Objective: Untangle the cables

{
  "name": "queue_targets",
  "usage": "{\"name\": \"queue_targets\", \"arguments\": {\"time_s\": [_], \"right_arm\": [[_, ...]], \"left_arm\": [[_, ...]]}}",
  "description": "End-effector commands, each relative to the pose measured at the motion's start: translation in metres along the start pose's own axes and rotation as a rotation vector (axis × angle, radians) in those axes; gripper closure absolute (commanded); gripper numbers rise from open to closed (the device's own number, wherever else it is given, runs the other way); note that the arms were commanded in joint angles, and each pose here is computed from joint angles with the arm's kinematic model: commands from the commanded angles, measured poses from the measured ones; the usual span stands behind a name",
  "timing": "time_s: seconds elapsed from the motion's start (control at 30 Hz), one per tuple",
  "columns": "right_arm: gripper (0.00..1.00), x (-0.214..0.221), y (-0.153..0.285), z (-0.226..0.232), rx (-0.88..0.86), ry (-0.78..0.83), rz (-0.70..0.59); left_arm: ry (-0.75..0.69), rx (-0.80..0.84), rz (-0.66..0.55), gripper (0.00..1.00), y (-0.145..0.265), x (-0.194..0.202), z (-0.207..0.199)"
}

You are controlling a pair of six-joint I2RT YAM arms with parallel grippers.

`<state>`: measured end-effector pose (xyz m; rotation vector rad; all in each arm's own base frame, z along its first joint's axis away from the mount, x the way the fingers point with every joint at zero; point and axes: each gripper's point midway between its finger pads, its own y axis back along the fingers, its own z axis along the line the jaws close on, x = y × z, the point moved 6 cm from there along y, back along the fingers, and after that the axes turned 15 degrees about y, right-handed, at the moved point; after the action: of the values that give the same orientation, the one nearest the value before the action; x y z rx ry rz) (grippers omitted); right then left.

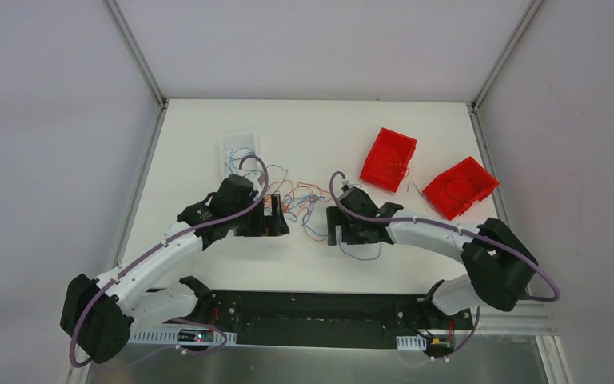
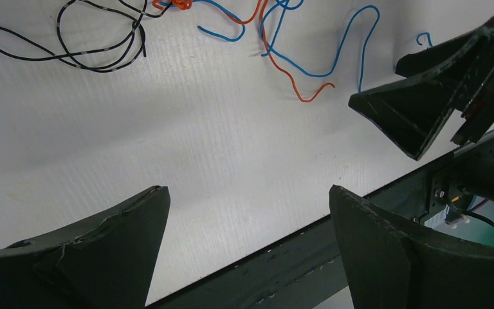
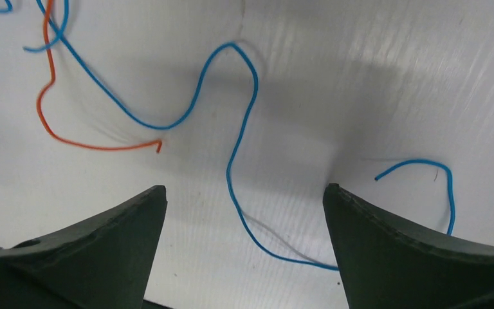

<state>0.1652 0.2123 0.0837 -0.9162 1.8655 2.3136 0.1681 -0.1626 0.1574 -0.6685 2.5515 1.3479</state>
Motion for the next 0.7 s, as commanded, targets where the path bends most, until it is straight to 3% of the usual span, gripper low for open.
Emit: {"name": "queue_targets", "arguments": {"time_s": [0.0,0.17,0.47,0.67], "right_arm": [[0.06,-0.034,-0.005,0.000,0.121,-0.089,-0.098],[0.19,-0.050,-0.012,0.004,0.161,-0.157,-0.129],[0.42,-0.059,-0.025,0.009,0.351,-0.093,-0.092],[0.68,-0.047,-0.032,0.005,0.450,-0.032,-0.007]], "left_arm": [[-0.004,0.036,-0.019,0.01,0.007,-0.003,-0.004],[-0.005,0.034,-0.034,0.01,0.009,-0.003,-0.003],[-0.011,0.034,-0.038,0.01,0.011,-0.002,-0.001],[-0.023,0.017,-0.047,0.01,0.015,-0.004,-0.001]]}}
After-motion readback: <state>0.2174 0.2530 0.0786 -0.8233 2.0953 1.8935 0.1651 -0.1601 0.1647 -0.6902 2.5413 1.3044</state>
